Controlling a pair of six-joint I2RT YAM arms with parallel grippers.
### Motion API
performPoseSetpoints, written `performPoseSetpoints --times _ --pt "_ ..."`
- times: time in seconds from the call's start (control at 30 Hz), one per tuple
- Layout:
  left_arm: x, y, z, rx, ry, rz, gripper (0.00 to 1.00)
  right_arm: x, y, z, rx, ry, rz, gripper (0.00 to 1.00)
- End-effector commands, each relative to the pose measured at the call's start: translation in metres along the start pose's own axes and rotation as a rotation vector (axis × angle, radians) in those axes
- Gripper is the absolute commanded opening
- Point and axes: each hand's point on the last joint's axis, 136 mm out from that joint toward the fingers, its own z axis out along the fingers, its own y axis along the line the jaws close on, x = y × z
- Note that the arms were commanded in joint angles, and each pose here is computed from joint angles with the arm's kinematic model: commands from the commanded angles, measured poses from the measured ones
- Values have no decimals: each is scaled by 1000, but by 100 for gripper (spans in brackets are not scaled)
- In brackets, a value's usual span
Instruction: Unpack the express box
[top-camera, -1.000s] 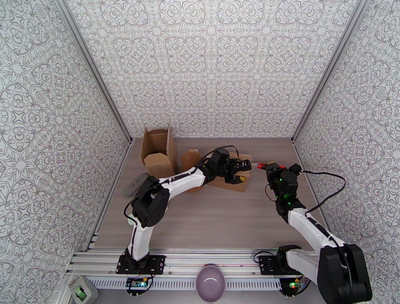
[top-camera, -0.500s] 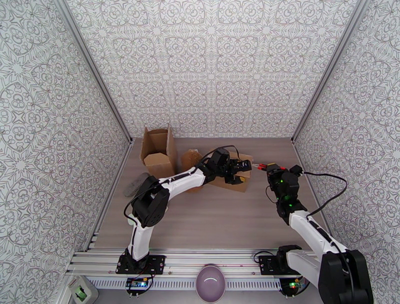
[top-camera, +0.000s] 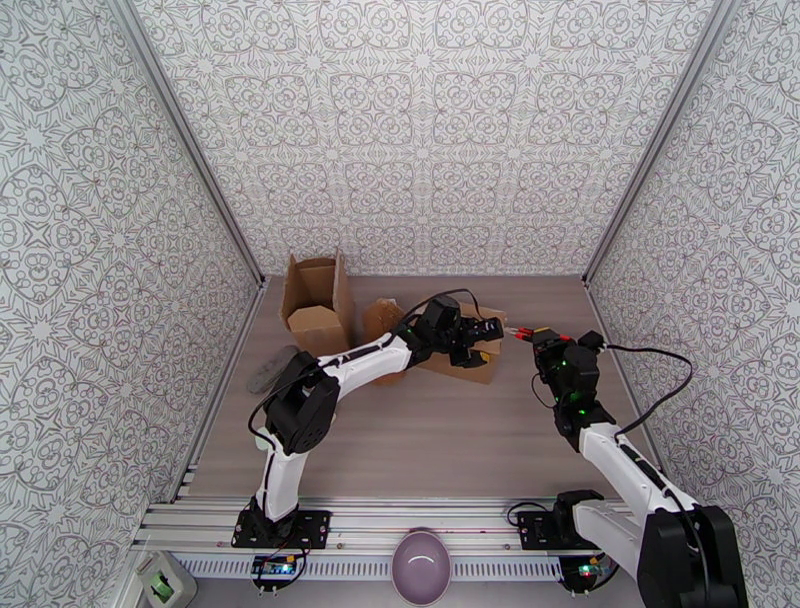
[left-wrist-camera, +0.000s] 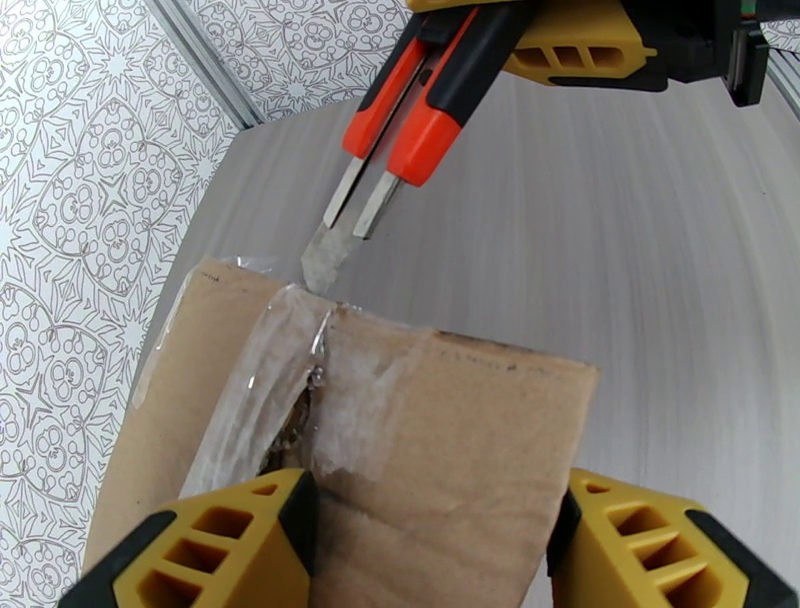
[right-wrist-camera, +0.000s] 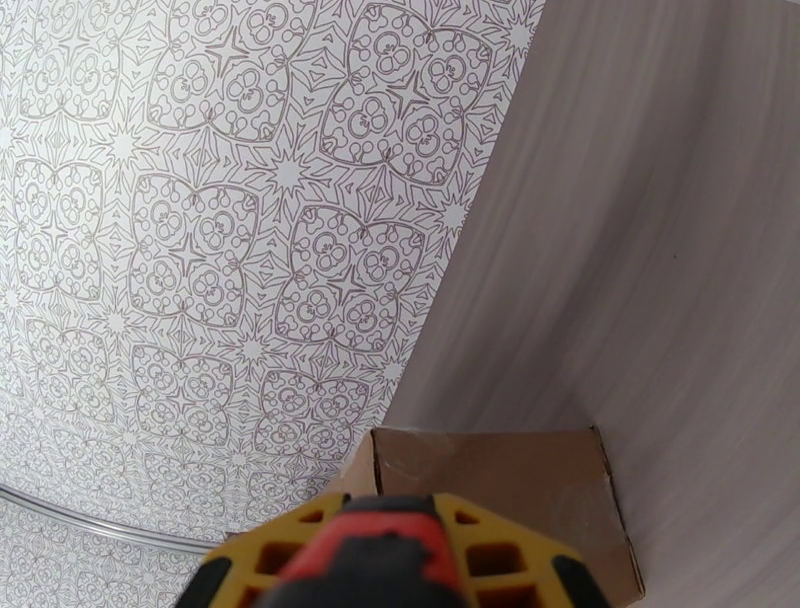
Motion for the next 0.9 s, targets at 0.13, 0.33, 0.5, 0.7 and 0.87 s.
performPoseSetpoints --times 0.13,0.33,0.5,0.7,0.87 --pt "28 131 -31 -496 79 -75 62 93 -38 -30 107 450 -32 0" --pt "28 131 -32 -488 78 -73 63 90 -50 -37 125 432 -40 0" --pt "29 130 -33 -480 80 -75 63 87 -48 -38 114 412 -41 0" --pt "29 127 -33 -467 79 -66 63 81 -38 -31 88 397 -37 0" --pt "16 112 -30 -402 35 -2 67 81 -15 -17 48 410 -31 0"
